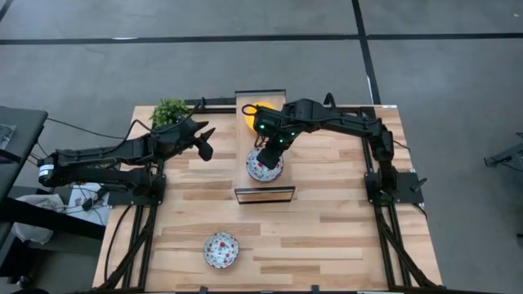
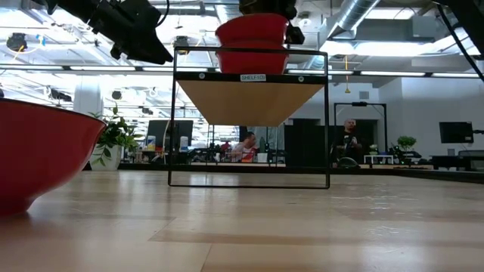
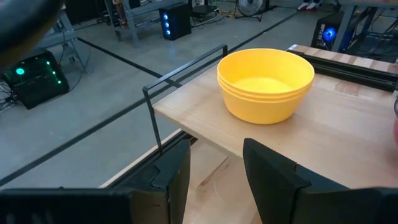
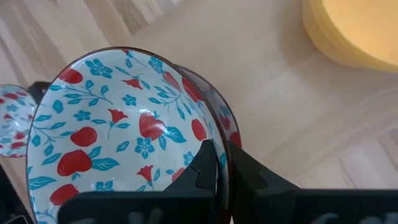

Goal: Pick & Place Mini bowls
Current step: Stack the top red patterned bowl on top of the red patterned bowl on the shelf

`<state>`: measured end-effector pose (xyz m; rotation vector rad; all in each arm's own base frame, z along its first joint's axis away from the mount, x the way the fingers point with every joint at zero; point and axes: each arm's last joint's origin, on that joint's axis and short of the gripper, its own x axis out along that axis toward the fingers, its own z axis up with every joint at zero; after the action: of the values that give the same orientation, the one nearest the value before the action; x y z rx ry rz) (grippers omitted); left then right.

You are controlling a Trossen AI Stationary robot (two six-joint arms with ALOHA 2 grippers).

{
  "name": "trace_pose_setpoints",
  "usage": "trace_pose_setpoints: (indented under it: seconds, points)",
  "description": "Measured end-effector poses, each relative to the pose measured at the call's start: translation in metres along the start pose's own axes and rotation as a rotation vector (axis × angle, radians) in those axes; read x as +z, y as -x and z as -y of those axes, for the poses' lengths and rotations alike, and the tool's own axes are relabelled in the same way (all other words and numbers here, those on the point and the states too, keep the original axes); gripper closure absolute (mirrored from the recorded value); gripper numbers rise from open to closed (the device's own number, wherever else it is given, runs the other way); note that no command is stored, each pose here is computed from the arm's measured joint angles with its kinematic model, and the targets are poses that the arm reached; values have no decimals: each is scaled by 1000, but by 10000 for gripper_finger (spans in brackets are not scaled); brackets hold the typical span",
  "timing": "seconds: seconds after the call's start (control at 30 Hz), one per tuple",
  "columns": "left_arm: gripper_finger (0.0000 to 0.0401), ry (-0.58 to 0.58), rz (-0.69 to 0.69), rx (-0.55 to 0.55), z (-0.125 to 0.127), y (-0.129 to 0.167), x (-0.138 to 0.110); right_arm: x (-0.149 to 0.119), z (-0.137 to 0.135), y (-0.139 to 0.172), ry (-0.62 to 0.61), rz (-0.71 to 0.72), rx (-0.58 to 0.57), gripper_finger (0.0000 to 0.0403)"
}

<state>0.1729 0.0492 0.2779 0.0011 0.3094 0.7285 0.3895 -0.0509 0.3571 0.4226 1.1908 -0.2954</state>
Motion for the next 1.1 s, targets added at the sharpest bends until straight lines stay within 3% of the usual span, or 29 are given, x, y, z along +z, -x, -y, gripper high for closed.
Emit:
trace_pose_setpoints:
  seconds: [1.1]
  points:
    - [254, 3, 6, 0, 0, 0, 1, 3, 0, -7, 50, -18, 25, 390]
